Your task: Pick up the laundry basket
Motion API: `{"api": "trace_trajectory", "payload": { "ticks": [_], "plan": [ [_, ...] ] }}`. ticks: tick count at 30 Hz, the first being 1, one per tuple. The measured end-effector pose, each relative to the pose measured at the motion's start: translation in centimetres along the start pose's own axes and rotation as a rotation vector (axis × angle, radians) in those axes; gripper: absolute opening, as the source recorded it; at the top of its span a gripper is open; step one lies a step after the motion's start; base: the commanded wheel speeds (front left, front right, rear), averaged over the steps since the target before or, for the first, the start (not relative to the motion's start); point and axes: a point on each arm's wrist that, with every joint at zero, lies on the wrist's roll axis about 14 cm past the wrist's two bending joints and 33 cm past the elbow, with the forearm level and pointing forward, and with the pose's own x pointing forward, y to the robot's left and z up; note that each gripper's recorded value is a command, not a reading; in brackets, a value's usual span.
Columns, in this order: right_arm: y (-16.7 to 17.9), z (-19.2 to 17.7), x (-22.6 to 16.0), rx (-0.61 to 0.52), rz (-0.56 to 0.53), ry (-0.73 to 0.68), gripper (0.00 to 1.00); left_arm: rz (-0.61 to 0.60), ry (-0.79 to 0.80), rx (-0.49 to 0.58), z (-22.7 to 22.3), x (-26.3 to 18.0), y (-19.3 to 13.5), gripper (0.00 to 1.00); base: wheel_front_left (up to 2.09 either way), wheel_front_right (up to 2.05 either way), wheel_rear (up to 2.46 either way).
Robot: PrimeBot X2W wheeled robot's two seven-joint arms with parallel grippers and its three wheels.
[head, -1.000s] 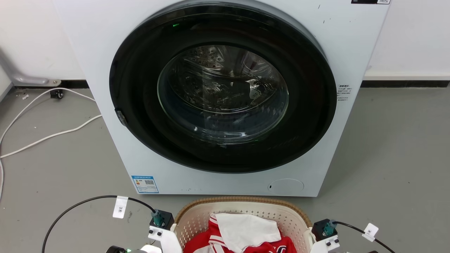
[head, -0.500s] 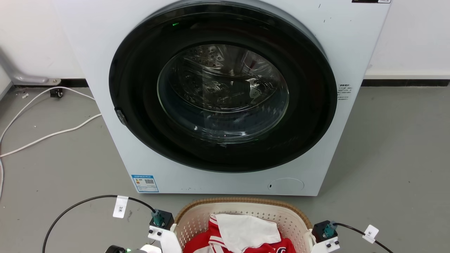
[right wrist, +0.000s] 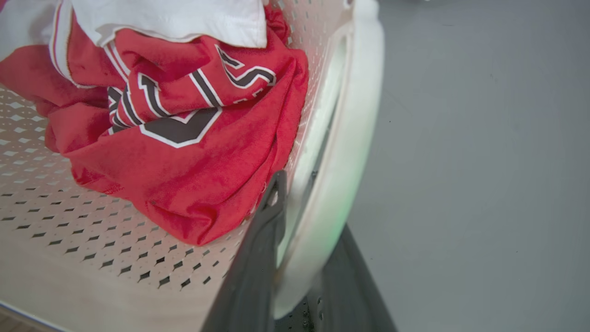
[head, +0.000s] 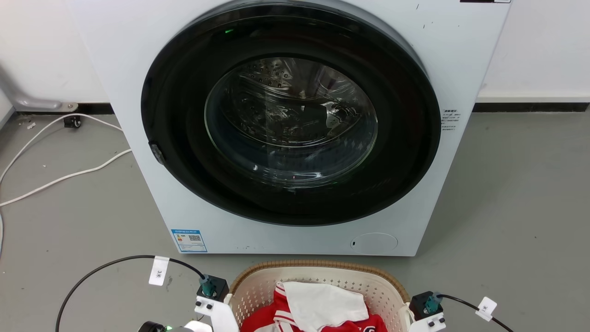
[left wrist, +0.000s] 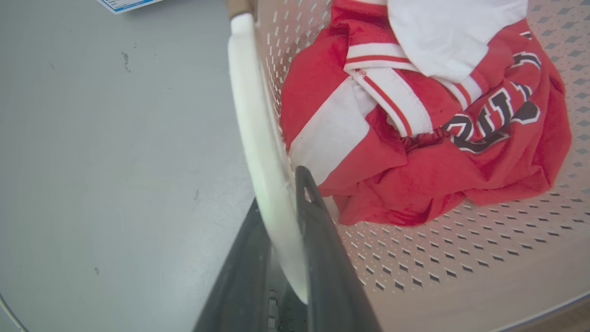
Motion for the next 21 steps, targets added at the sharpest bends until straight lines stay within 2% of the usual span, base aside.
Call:
{"api": "trace_trajectory", "payload": {
  "ticks": [21],
  "plan": [
    [0.13, -0.05, -0.03, -0.011, 0.004, 0.0, 0.0, 0.002, -0.002, 0.006, -0.17, -0.12, 0.04, 0.0, 0.0, 0.0, 0.0]
  ]
}}
